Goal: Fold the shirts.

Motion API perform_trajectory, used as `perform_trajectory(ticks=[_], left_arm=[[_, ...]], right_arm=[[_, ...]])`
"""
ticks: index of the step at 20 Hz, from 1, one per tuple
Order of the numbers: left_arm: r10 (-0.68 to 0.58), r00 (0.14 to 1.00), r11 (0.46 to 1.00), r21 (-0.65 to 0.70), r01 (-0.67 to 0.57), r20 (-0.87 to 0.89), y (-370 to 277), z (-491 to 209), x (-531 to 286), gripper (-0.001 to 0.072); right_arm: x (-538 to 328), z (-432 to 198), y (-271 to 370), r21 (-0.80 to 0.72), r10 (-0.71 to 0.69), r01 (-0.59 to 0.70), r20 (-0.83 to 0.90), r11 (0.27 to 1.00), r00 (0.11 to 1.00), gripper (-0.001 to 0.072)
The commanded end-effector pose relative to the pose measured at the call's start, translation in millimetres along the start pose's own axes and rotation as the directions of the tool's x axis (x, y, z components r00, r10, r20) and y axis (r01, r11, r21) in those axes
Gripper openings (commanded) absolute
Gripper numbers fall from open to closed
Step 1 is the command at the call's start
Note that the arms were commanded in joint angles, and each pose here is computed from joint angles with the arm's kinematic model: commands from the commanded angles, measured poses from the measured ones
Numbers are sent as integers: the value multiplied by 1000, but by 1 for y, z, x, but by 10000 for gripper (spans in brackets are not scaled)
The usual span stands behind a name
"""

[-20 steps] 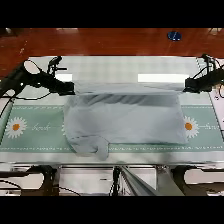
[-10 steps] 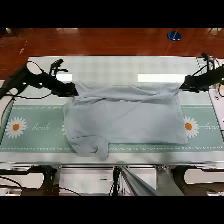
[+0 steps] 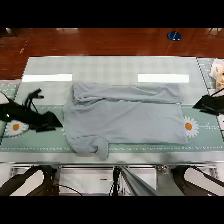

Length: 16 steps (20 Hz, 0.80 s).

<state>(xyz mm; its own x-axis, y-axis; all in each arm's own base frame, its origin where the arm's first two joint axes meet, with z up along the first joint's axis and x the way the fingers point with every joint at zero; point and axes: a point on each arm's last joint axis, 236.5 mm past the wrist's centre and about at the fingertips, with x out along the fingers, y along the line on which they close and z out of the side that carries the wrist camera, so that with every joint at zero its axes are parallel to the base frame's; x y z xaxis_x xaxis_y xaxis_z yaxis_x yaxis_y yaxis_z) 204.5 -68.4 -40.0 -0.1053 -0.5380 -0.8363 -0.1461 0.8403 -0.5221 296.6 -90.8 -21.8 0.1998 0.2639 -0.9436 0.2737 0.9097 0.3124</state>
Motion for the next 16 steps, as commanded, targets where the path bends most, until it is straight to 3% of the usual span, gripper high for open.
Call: perform_trajectory(ticks=[1, 8, 13, 16], left_arm=[[-73, 993, 994, -84, 66, -91, 3, -61, 46, 516], [-96, 995, 991, -88, 98, 26, 2, -35, 58, 516], [-101, 994, 989, -117, 96, -45, 9, -42, 75, 516], [-68, 994, 996, -69, 62, -90, 4, -44, 95, 515]], right_arm=[[26, -44, 13, 39, 111, -108, -87, 993, 990, 483], [15, -42, 24, 25, 129, -128, -42, 991, 991, 482], [6, -40, 25, 11, 115, -115, -11, 993, 993, 482], [6, -43, 25, 16, 116, -115, -23, 993, 993, 482]])
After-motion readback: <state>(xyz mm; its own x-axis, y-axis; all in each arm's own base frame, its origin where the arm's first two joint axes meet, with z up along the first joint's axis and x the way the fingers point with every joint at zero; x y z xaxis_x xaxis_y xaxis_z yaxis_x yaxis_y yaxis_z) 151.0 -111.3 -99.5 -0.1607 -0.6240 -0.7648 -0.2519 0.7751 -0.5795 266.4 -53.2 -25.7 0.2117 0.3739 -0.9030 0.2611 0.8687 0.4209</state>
